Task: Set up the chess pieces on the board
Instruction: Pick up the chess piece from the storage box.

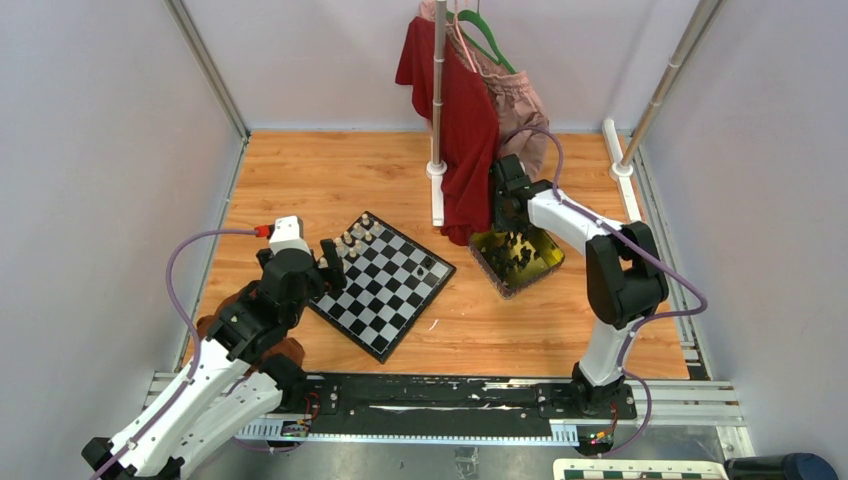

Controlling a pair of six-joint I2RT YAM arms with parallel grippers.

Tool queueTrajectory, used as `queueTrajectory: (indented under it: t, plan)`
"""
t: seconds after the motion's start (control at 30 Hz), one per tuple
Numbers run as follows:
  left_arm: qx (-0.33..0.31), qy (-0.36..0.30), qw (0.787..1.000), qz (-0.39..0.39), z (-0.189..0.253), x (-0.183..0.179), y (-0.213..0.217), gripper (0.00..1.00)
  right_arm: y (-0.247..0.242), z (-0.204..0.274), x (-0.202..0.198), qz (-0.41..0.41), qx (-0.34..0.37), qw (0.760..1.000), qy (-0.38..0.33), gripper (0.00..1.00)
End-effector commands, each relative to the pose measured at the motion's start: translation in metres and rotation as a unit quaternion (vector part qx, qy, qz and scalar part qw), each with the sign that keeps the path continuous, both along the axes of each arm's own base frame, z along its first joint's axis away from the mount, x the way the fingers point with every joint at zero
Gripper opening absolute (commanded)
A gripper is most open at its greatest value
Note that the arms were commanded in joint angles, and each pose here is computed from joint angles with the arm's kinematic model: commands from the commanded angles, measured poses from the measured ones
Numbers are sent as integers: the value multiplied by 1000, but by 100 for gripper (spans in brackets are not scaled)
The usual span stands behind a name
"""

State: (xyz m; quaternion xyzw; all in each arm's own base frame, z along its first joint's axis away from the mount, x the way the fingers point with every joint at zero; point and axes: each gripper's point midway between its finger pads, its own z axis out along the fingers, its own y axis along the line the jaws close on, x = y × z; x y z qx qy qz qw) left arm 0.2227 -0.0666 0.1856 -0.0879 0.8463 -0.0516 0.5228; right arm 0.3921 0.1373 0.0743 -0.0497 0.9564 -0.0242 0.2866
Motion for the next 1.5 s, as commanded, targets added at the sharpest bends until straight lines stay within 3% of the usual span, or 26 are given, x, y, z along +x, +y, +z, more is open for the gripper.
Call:
queueTrajectory:
  t: [0.0,0.93,1.2,1.47]
  plan:
    - [-5,-3,1000,10,-2,2,0,100,-1,-4,5,-4,11,1000,10,39]
    - [1,9,1000,16,-13,2,0,100,-4,-30,8,-17,24,999,38,33]
    - [3,8,1000,17,-14,2,2,100,-5,-34,8,-21,22,999,41,21]
    - [1,5,1000,17,-14,0,3,100,-7,-30,8,-21,20,999,39,0]
